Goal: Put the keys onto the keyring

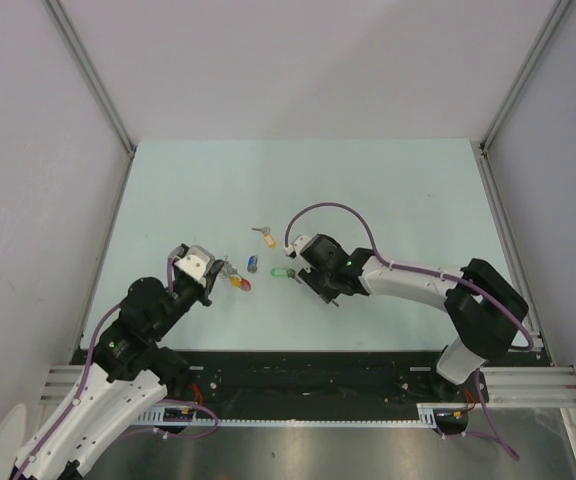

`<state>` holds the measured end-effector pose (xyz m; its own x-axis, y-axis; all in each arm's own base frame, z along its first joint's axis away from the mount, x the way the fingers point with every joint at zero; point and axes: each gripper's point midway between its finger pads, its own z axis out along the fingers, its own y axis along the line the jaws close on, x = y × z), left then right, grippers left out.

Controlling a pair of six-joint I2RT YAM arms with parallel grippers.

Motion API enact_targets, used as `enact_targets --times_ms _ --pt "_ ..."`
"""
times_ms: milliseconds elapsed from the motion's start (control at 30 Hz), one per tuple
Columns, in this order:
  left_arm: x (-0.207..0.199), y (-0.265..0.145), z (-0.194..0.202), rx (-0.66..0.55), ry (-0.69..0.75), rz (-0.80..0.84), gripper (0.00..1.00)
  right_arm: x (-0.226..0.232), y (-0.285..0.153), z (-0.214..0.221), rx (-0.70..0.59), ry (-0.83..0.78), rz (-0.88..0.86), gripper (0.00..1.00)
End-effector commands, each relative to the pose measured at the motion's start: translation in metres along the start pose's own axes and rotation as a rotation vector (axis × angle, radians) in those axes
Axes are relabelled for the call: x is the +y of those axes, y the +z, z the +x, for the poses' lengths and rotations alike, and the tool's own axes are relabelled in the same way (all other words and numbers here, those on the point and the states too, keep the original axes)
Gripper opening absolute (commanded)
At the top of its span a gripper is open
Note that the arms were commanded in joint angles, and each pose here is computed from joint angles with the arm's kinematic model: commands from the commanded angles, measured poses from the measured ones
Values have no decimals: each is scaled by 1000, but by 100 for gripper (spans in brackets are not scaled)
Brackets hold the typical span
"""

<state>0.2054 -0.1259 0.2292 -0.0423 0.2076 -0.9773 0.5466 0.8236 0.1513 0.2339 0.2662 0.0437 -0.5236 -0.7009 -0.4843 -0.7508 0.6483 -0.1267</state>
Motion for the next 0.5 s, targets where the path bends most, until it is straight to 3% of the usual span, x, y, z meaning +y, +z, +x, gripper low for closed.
enact_targets --times_ms 0,467 --pt "0 0 -14 -52 -15 3 1 -3 -21 -11 -65 101 -16 40" --pt "0 0 -15 -57 -13 7 0 8 5 -10 -82 97 -81 30"
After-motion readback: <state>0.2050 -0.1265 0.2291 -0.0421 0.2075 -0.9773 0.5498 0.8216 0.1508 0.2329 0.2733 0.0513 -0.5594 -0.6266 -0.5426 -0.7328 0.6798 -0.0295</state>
